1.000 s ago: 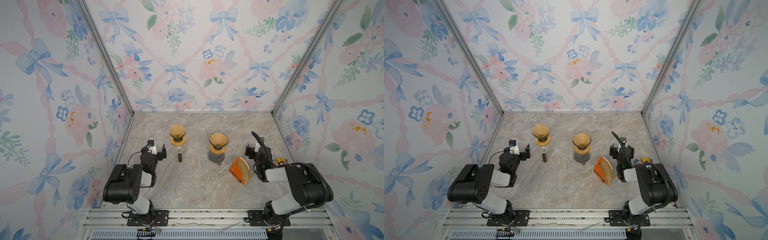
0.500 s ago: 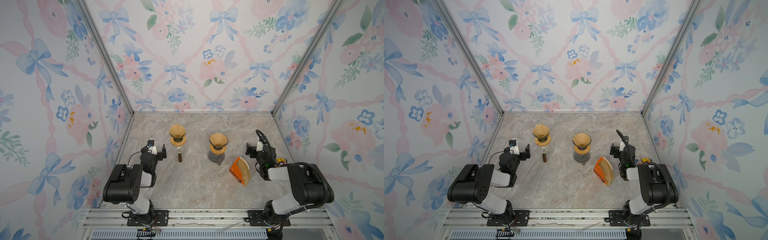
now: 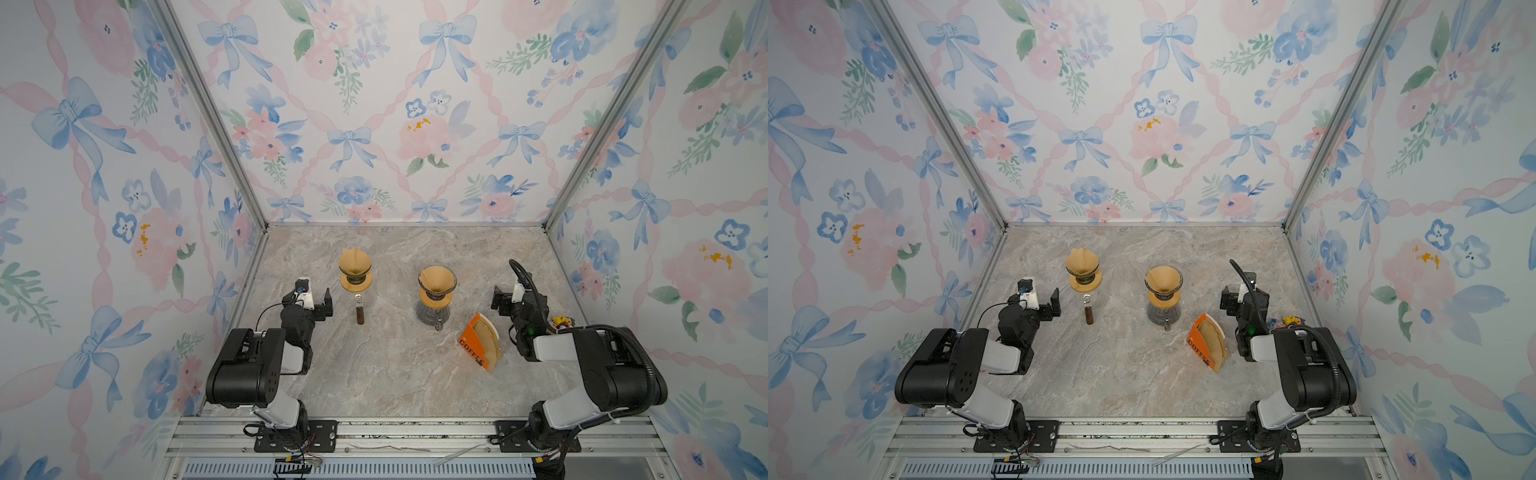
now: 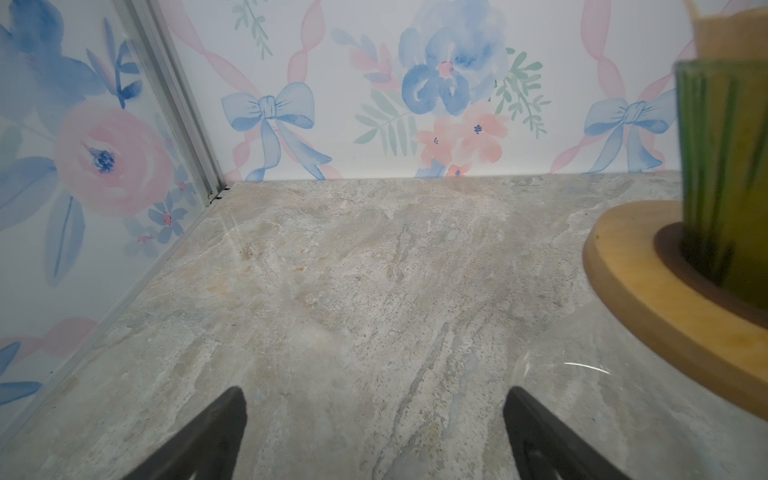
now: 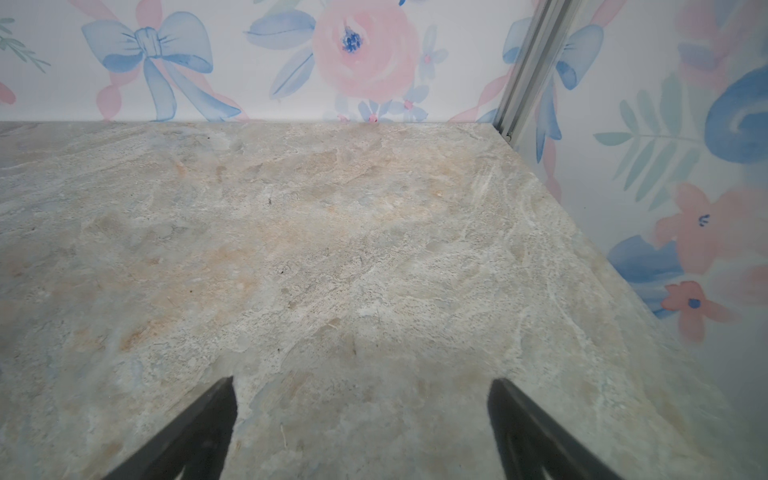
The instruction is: Place the coffee filter in the dripper
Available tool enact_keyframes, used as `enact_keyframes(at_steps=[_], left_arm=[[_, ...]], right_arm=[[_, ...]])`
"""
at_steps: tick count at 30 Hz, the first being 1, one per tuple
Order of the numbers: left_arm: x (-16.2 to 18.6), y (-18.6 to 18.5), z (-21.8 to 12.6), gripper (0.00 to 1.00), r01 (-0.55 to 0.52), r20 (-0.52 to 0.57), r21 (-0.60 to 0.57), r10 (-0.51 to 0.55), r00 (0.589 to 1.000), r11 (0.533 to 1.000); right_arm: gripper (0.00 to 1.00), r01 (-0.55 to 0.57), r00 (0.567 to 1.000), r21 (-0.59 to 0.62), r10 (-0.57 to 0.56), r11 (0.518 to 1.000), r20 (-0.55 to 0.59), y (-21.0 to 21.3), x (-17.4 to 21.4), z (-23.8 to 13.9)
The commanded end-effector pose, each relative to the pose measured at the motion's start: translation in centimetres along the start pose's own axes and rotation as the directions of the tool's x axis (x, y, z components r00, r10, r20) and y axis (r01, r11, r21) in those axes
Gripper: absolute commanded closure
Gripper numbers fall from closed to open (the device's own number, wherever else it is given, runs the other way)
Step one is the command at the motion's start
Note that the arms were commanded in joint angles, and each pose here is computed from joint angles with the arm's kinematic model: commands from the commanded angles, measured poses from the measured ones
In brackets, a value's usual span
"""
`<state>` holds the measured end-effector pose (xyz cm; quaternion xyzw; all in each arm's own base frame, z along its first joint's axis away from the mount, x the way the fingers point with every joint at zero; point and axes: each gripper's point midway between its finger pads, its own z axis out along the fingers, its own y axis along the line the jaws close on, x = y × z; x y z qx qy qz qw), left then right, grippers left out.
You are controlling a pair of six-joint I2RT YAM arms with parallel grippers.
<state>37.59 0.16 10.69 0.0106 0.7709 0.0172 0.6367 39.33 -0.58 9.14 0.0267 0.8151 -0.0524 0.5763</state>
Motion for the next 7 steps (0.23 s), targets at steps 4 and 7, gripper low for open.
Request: enact_keyframes(at_steps=[4, 7], left_arm=[[-0.10, -0.15, 0.16, 0.02, 0.003, 0.003, 0.014, -0.003, 1.000, 1.000], [-0.12, -0.17, 0.04, 0.02, 0.004, 0.005, 0.014, -0.004, 1.000, 1.000]], right_arm=[[0.04, -0.005, 1.000, 0.018, 0.005, 1.000, 0.016, -0.12, -0.82, 0.19], [0.04, -0.005, 1.000, 0.018, 0.005, 1.000, 0.016, -0.13, -0.81, 0.18]])
